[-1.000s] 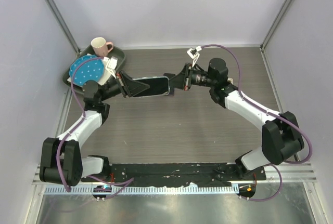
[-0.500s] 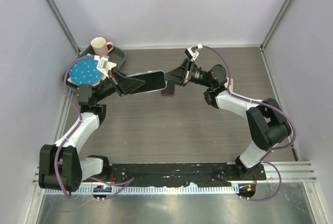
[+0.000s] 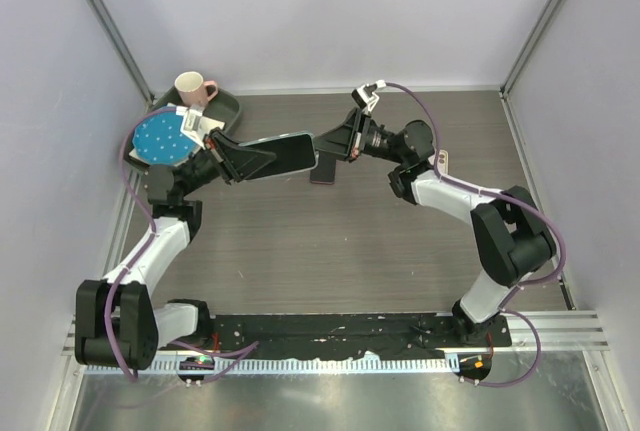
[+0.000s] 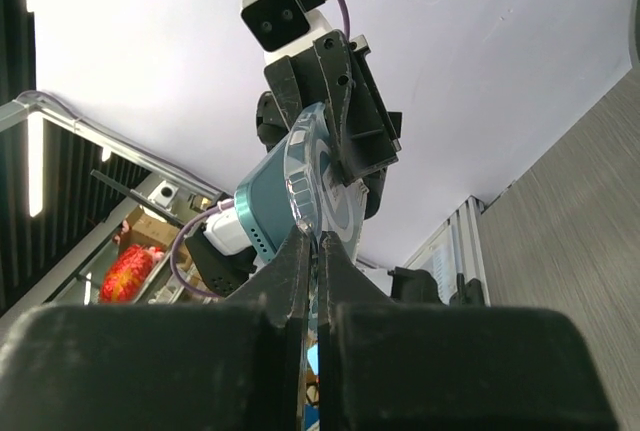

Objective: Take the phone out of the phone case
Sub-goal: Remove the phone case from the phone.

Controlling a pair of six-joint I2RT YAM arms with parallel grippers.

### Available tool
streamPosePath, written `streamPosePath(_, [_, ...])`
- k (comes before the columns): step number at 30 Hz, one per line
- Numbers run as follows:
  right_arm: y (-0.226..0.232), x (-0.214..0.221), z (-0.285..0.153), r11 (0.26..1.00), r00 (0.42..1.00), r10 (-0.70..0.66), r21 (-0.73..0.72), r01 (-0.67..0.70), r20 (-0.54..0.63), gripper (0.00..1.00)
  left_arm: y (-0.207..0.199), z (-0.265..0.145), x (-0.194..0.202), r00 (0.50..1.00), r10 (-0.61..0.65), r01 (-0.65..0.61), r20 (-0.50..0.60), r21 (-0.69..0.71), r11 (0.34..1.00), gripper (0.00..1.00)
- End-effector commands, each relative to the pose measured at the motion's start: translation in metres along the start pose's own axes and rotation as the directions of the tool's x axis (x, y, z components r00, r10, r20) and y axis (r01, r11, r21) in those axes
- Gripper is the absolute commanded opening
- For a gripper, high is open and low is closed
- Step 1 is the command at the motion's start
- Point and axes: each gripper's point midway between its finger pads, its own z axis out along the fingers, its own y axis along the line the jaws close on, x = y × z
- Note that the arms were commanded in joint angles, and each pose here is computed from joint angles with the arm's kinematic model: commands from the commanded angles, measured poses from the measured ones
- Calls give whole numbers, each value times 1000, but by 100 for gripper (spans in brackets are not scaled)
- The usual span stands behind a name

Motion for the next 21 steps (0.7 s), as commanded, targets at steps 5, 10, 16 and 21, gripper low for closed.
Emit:
streamPosePath(5, [55,91,-18,908,836,-385,-322,267,-392,1,77,11,-36,968,2,76,251,-302,950,0])
streamPosePath(10, [-45,82,-30,791,701,-461,106,603,-544,1,97,10,-20,989,-5,67,151,-408,911,0])
streamPosePath(16, [-58,88,-34,790,722,-429,163,592,-542,8,98,12,-24,983,-15,90,184,-406,910,0])
streamPosePath(21, [-55,106,-36,845,743,-404,95,527,-534,30,91,13,-35,968,-17,111,251,-363,925,0])
